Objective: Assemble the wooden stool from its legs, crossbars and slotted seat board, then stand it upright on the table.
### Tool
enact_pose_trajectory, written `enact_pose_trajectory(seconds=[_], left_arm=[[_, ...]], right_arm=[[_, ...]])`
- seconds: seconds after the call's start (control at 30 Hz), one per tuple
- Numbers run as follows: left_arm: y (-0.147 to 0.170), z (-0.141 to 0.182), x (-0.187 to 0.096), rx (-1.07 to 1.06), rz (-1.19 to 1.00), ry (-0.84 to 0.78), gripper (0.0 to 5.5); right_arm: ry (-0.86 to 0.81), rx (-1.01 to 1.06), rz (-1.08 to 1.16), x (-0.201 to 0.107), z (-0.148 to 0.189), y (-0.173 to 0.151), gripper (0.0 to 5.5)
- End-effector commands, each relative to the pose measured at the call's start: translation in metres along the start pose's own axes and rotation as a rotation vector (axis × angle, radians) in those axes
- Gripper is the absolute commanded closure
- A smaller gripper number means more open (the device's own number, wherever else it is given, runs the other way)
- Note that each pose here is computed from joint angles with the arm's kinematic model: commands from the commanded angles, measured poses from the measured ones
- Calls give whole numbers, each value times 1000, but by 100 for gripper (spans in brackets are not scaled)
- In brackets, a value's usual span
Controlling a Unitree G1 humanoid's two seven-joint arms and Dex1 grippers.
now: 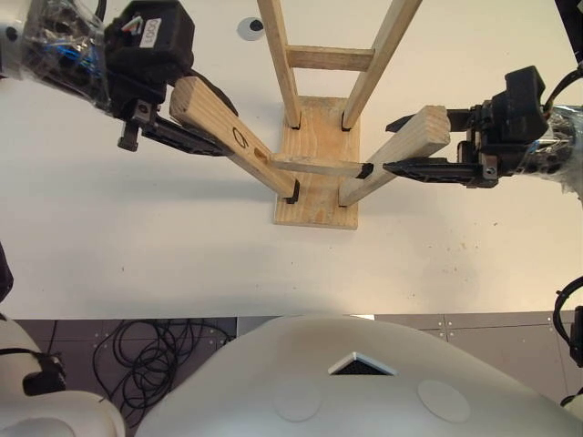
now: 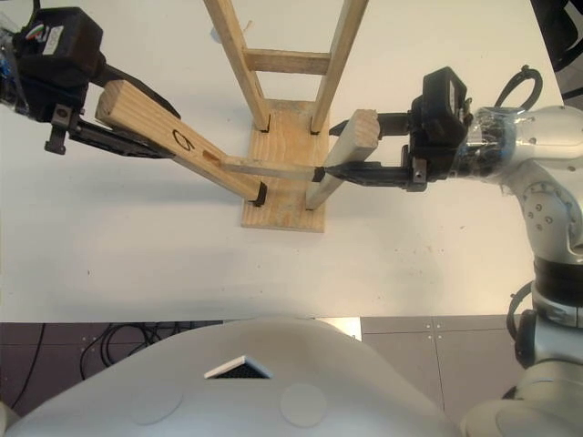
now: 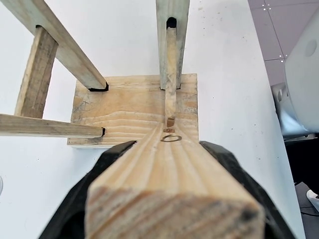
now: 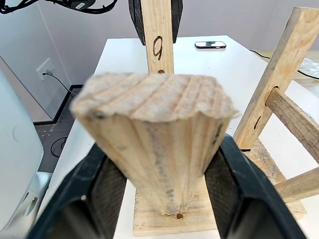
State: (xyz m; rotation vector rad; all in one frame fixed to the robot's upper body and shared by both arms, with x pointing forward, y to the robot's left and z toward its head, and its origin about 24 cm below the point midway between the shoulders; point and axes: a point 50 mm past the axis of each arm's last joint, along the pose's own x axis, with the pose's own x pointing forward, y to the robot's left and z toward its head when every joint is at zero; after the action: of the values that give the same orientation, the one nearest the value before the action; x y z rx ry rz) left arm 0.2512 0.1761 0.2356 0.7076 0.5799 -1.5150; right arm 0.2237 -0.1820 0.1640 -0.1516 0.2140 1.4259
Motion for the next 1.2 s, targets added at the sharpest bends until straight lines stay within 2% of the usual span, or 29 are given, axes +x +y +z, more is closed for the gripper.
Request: enact_pose_trajectory(seconds=[0.03,0.63,0.97,1.2], left_arm=[[-4,-10,9,-39,-37,40,349],[-8,-7,-8,-10,9,127,349],[-6,-5,14,-56,24,119,349],[-6,9,25,-67,34,19,349]], right_arm=[[78,130,53,9,-27,8,344],[70,134,50,12,-30,10,344],[67,137,63,14,-29,13,344],[66,141,77,14,-29,14,344]])
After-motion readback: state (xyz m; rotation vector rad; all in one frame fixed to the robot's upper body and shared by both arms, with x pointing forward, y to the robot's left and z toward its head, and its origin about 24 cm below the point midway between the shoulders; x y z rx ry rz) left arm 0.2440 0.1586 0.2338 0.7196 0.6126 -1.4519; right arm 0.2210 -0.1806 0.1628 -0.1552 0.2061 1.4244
